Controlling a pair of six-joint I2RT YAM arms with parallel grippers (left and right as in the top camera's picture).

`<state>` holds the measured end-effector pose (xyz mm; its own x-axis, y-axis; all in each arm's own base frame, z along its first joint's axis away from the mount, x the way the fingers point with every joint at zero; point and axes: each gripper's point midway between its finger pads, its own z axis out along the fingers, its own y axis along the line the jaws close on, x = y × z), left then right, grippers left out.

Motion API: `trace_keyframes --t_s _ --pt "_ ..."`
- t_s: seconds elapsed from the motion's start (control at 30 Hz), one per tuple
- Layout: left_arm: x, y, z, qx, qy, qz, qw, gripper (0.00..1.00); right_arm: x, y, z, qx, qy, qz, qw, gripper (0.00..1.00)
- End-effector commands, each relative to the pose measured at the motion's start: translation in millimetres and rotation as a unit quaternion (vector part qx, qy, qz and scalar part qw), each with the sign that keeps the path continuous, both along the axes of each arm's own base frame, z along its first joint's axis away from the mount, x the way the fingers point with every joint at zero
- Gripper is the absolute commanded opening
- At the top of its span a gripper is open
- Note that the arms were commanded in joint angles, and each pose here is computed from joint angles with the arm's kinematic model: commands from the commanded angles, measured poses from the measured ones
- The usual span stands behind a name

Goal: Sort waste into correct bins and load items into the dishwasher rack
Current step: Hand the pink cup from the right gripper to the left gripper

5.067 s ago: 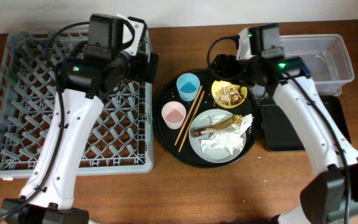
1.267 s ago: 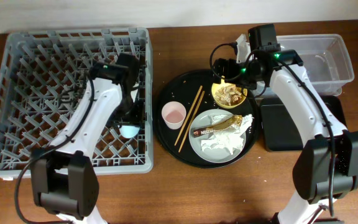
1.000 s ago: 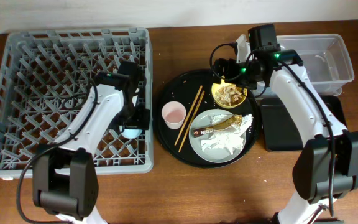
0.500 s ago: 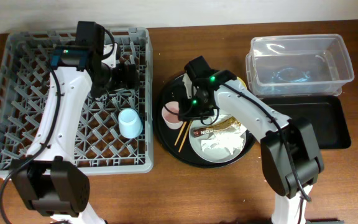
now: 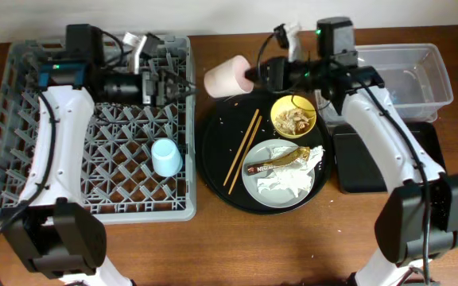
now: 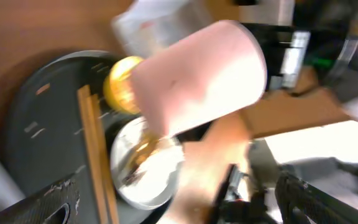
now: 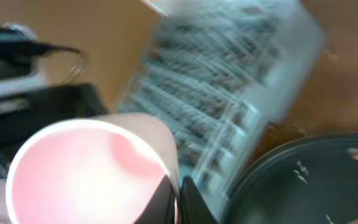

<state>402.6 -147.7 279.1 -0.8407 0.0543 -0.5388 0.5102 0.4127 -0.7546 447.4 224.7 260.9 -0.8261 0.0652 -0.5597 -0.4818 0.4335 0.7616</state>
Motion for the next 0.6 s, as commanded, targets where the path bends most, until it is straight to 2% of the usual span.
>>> trace_keyframes --t_s 0.0,0.07,0.17,0.3,0.33,0.5,0.57 --pt "-14 -11 45 -0.104 -0.076 -0.064 0.990 0.99 -20 24 40 0.081 -0.008 0.073 0.994 0.04" --pt "-20 -13 59 -0.143 -0.098 -0.085 0.981 0.99 -21 33 51 0.095 -0.016 0.081 0.992 0.04" --pt "-20 -13 61 -0.147 -0.101 -0.086 0.980 0.98 -26 50 67 0.111 -0.042 0.097 0.988 0.04" --pt "-23 -14 66 -0.162 -0.102 -0.092 0.977 0.89 -27 67 67 0.105 -0.053 0.088 0.989 0.04" --pt "-23 -14 66 -0.162 -0.102 -0.092 0.977 0.84 -27 70 67 0.104 -0.054 0.086 0.989 0.04" --pt "-26 -14 72 -0.181 -0.103 -0.099 0.973 0.82 -29 84 64 0.097 -0.055 0.079 0.991 0.04" --pt "-26 -14 72 -0.181 -0.103 -0.099 0.973 0.78 -29 85 63 0.096 -0.053 0.079 0.991 0.04"
